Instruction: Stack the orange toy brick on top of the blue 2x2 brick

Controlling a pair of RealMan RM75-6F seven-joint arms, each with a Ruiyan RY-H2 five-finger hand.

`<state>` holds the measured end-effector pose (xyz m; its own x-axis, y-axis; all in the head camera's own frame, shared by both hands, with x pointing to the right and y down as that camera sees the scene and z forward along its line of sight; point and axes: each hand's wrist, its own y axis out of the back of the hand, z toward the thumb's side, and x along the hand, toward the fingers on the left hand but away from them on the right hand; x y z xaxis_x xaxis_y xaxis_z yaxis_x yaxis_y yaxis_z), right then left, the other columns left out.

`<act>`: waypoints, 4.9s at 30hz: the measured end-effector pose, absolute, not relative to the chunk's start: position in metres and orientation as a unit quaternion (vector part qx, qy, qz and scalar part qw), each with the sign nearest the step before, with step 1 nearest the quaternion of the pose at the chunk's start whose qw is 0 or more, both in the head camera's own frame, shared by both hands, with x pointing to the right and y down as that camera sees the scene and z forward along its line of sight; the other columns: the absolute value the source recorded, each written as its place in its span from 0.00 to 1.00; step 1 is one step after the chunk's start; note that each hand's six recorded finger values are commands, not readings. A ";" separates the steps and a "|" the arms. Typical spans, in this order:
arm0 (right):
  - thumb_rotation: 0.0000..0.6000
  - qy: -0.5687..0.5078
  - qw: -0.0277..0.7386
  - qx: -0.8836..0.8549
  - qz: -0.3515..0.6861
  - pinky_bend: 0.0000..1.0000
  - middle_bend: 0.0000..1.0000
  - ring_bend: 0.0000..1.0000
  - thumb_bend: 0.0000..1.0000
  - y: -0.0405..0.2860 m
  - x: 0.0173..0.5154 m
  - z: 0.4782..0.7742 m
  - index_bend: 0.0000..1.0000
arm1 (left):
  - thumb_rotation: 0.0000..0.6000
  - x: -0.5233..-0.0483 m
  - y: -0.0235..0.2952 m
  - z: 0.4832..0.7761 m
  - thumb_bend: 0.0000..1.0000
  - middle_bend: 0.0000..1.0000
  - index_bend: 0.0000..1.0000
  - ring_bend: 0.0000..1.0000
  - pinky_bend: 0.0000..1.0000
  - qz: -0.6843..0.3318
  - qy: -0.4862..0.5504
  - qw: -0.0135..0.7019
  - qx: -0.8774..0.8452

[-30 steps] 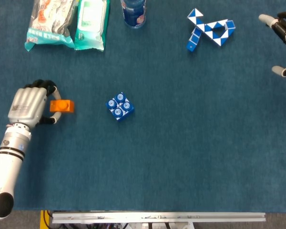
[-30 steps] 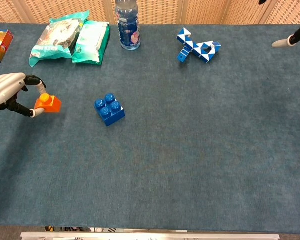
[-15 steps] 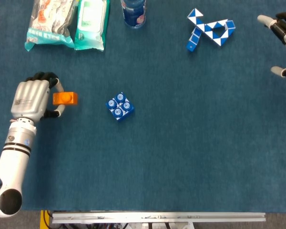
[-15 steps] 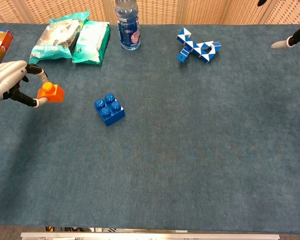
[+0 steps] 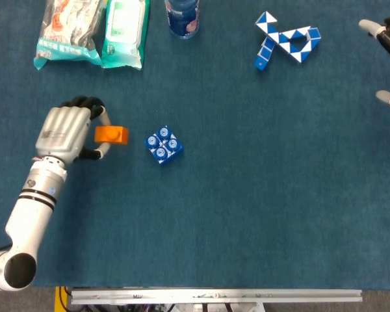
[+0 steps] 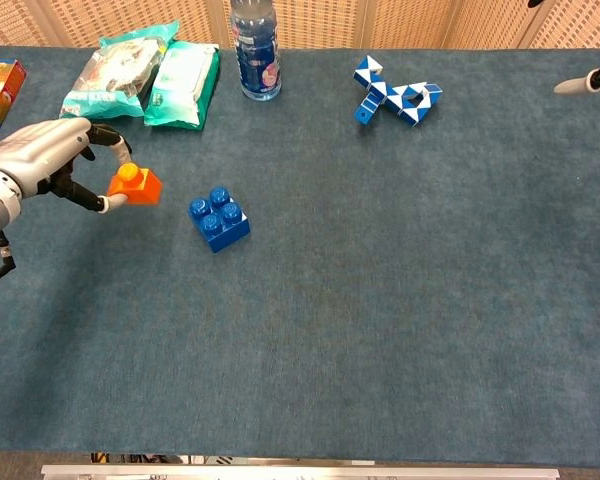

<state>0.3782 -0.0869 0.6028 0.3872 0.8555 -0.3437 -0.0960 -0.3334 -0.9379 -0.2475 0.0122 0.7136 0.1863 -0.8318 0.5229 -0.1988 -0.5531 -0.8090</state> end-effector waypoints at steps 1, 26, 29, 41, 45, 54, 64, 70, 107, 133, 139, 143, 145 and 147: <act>1.00 -0.286 0.501 -0.665 0.474 0.23 0.27 0.14 0.08 -0.087 0.378 0.603 0.11 | 1.00 -0.246 0.012 0.713 0.31 0.25 0.56 0.18 0.26 -0.520 0.362 0.302 -0.713; 1.00 -0.293 0.498 -0.652 0.491 0.23 0.27 0.14 0.08 -0.084 0.389 0.600 0.11 | 1.00 -0.204 -0.013 0.711 0.31 0.25 0.58 0.16 0.26 -0.366 0.264 0.321 -0.833; 1.00 -0.293 0.498 -0.649 0.494 0.23 0.27 0.14 0.08 -0.083 0.390 0.600 0.11 | 1.00 -0.200 -0.015 0.715 0.31 0.25 0.59 0.16 0.26 -0.347 0.252 0.334 -0.839; 1.00 -0.295 0.499 -0.640 0.504 0.23 0.27 0.14 0.08 -0.081 0.389 0.598 0.11 | 1.00 -0.189 -0.022 0.727 0.31 0.25 0.59 0.15 0.26 -0.301 0.208 0.398 -0.841; 1.00 -0.294 0.499 -0.639 0.507 0.23 0.27 0.14 0.08 -0.080 0.387 0.599 0.11 | 1.00 -0.190 -0.024 0.730 0.31 0.25 0.59 0.15 0.26 -0.297 0.197 0.424 -0.833; 1.00 -0.292 0.498 -0.639 0.509 0.23 0.27 0.14 0.08 -0.080 0.384 0.601 0.11 | 1.00 -0.196 -0.021 0.740 0.31 0.25 0.59 0.15 0.25 -0.301 0.167 0.458 -0.820; 1.00 -0.293 0.496 -0.637 0.511 0.23 0.27 0.14 0.08 -0.080 0.385 0.602 0.11 | 1.00 -0.194 -0.022 0.741 0.31 0.25 0.59 0.15 0.25 -0.303 0.157 0.465 -0.817; 1.00 -0.296 0.495 -0.635 0.514 0.23 0.27 0.14 0.08 -0.080 0.388 0.601 0.11 | 1.00 -0.191 -0.023 0.744 0.31 0.25 0.59 0.15 0.25 -0.306 0.148 0.474 -0.812; 1.00 -0.303 0.486 -0.637 0.516 0.23 0.27 0.14 0.08 -0.081 0.398 0.603 0.11 | 1.00 -0.182 -0.027 0.746 0.31 0.25 0.64 0.15 0.25 -0.350 0.126 0.514 -0.773; 1.00 -0.308 0.484 -0.636 0.516 0.23 0.27 0.14 0.08 -0.082 0.401 0.602 0.11 | 1.00 -0.183 -0.022 0.743 0.31 0.22 0.39 0.13 0.25 -0.367 0.129 0.496 -0.776; 1.00 -0.310 0.483 -0.635 0.517 0.23 0.27 0.14 0.08 -0.082 0.404 0.601 0.11 | 1.00 -0.179 -0.021 0.740 0.31 0.20 0.33 0.13 0.25 -0.365 0.137 0.490 -0.780; 1.00 -0.311 0.483 -0.636 0.516 0.23 0.27 0.14 0.08 -0.082 0.404 0.601 0.11 | 1.00 -0.179 -0.018 0.736 0.31 0.20 0.33 0.12 0.25 -0.365 0.139 0.479 -0.786; 1.00 -0.311 0.482 -0.636 0.515 0.23 0.27 0.14 0.08 -0.082 0.404 0.602 0.11 | 1.00 -0.180 -0.017 0.734 0.31 0.20 0.33 0.12 0.25 -0.366 0.139 0.476 -0.787; 1.00 -0.311 0.483 -0.636 0.515 0.23 0.27 0.14 0.08 -0.082 0.404 0.601 0.11 | 1.00 -0.181 -0.016 0.733 0.31 0.20 0.35 0.12 0.25 -0.368 0.138 0.473 -0.789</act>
